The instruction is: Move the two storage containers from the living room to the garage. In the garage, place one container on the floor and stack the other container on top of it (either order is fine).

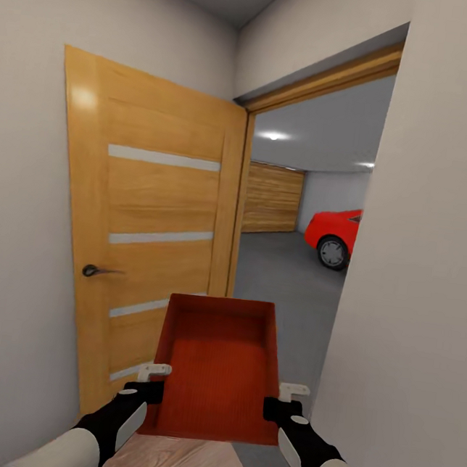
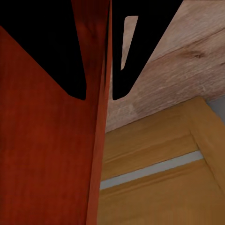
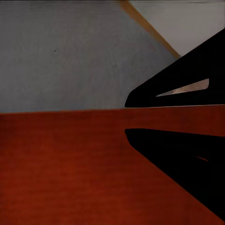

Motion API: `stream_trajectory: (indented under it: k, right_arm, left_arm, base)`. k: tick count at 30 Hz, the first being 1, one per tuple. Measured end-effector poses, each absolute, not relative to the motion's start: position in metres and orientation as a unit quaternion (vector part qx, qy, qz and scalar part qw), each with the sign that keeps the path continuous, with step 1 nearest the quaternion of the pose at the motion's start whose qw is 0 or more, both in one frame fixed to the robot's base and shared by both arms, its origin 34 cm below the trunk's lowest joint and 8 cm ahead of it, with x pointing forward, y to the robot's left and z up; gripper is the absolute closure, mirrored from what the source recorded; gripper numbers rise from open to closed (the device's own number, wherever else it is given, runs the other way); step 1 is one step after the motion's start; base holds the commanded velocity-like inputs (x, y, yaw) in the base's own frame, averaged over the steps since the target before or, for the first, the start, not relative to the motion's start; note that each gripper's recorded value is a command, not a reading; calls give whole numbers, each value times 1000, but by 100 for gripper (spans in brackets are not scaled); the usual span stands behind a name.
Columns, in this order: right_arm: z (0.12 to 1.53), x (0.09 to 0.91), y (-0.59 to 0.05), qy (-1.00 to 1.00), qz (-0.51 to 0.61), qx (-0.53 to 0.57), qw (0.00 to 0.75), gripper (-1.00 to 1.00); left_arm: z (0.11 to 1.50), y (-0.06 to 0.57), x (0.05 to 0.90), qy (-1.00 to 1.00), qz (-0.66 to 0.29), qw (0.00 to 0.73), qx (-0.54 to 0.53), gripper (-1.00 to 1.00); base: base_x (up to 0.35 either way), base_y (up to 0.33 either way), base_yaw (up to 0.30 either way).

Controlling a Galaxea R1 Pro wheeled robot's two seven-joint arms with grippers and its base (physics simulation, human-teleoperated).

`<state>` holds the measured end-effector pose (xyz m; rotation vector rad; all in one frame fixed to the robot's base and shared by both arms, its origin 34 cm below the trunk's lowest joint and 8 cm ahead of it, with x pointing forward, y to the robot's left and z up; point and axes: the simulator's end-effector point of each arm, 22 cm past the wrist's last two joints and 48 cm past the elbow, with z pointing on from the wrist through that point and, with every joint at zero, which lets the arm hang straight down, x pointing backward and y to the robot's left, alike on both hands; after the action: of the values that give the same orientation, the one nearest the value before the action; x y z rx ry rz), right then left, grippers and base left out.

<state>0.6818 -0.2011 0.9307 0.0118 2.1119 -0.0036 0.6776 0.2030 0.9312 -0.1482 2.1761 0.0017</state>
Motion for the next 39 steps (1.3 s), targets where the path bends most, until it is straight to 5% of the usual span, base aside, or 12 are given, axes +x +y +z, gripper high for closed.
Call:
stream_trajectory:
  k: [16,39]
  right_arm:
    - [931,682,-201,870,-2,4,492,100]
    - [930,682,-201,871,-1,5,492,100]
  left_arm:
    - [931,203,678,885,1,462,-61,100]
    - [931,203,677,885,1,461,-60,100]
  base:
    - [53,19,-124]
    - [229,195,-99]
